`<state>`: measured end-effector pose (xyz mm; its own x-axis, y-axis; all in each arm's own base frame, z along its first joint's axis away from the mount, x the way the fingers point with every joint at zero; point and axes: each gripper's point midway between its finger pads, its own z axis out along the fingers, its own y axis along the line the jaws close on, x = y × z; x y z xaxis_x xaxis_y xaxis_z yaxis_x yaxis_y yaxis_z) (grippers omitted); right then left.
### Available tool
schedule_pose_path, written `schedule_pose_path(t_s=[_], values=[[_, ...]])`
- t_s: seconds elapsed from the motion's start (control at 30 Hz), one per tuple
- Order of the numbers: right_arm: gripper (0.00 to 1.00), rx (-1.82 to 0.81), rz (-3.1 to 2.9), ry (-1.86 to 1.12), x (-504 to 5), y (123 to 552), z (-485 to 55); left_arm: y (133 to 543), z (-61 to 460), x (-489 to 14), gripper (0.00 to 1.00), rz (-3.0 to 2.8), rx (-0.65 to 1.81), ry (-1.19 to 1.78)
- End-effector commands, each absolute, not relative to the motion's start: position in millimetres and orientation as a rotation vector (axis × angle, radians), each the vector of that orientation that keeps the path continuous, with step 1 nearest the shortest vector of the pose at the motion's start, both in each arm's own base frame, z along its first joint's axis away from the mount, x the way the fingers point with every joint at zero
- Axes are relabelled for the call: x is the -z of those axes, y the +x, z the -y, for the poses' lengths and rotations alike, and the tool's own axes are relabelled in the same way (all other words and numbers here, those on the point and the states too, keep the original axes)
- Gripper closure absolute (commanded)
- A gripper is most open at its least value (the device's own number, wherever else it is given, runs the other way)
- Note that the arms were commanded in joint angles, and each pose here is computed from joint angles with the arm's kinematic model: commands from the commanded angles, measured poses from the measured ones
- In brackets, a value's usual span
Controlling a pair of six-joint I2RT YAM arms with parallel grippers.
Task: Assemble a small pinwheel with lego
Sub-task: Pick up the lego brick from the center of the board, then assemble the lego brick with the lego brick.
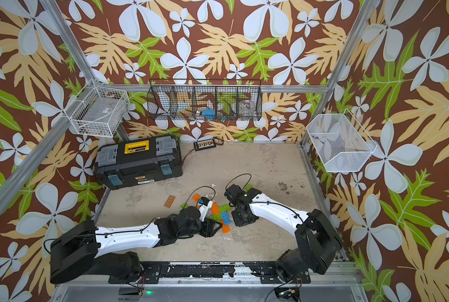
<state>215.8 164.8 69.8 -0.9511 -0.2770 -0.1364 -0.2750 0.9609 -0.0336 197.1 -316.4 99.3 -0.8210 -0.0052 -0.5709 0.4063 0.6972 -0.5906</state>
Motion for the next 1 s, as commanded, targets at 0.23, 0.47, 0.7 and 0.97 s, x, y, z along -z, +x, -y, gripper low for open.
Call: schedule_pose_path(t_s=[0.23, 0.47, 0.7, 0.97], values=[[0.93, -0.075, -2.974, -0.362, -81.4, 258.0, -214.8, 240.6, 260.4, -111.0, 0.40, -2.300, 1.096, 0.034], [0.96, -0.065, -2.986, -0.466, -71.3, 266.0, -252.3, 245.5, 226.6, -102.0, 0.40, -2.281, 1.164, -0.114], [0.97, -0.026, -2.994, -0.514, -58.3, 266.3, -267.6, 245.5, 219.2, -101.7, 0.40, -2.277, 1.149, -0.124], [0.98, -0.014, -3.015, -0.520, -49.4, 265.5, -268.2, 245.8, 220.0, -103.0, 0.40, -2.280, 1.144, -0.110]])
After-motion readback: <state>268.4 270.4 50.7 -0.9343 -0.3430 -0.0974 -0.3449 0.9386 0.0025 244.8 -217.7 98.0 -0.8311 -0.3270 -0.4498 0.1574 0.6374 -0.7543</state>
